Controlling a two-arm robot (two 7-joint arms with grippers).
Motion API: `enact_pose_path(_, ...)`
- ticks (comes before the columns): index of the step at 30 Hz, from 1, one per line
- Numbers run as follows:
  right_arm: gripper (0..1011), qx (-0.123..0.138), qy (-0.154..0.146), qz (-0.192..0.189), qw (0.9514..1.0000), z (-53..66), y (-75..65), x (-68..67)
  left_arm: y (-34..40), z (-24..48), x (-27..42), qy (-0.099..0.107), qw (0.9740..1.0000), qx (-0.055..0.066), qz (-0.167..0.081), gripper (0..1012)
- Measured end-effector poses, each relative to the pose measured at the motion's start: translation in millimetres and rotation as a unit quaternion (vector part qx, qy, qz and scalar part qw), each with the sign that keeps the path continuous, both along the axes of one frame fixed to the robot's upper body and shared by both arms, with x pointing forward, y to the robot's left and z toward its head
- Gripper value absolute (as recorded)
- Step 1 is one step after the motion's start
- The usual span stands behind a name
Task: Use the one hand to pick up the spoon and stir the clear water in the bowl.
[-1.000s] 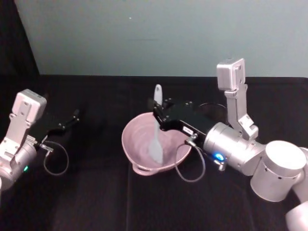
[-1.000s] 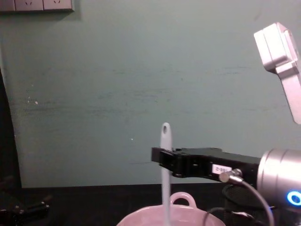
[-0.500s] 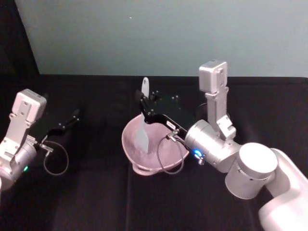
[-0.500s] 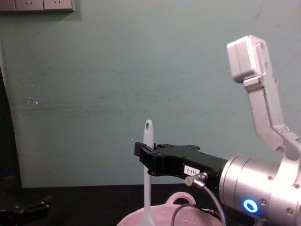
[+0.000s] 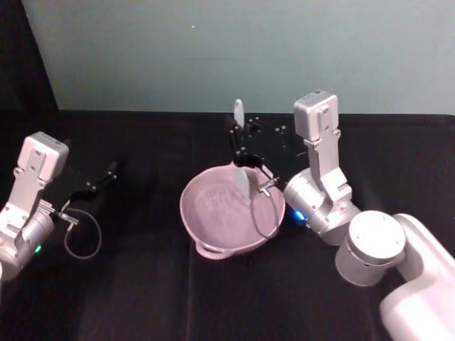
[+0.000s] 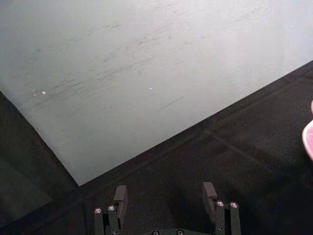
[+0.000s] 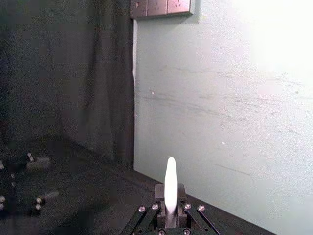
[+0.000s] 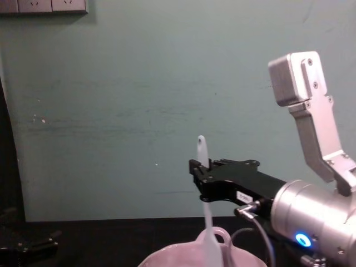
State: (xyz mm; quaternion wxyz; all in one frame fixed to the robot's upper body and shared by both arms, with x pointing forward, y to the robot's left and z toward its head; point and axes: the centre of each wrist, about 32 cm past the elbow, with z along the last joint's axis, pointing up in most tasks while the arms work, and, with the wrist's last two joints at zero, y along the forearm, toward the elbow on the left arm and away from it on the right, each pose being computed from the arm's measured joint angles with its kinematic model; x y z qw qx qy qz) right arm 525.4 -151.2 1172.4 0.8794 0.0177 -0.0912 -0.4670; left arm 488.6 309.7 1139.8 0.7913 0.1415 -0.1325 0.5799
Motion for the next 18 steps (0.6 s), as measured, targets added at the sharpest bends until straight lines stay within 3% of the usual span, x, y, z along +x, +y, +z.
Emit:
enact_pose_path(5, 131, -0.035, 0.006, -0.005, 0.9993, 8.3, -12.3, -5.2, 0.0, 0.0, 0.0, 0.000, 1.0000, 0.000, 0.000, 1011)
enact_pose_path(9, 131, -0.049, 0.024, 0.003, 0.9985, 17.8, -22.6, -12.4, 0.0, 0.0, 0.0, 0.000, 1.0000, 0.000, 0.000, 1011)
enact_pose_path(14, 132, -0.040, 0.057, 0.028, 0.9972, 27.9, -30.3, -21.4, 0.0, 0.0, 0.0, 0.000, 1.0000, 0.000, 0.000, 1011)
enact_pose_path(18, 132, -0.016, 0.086, 0.056, 0.9946, 32.2, -31.4, -27.2, 0.0, 0.0, 0.0, 0.000, 1.0000, 0.000, 0.000, 1011)
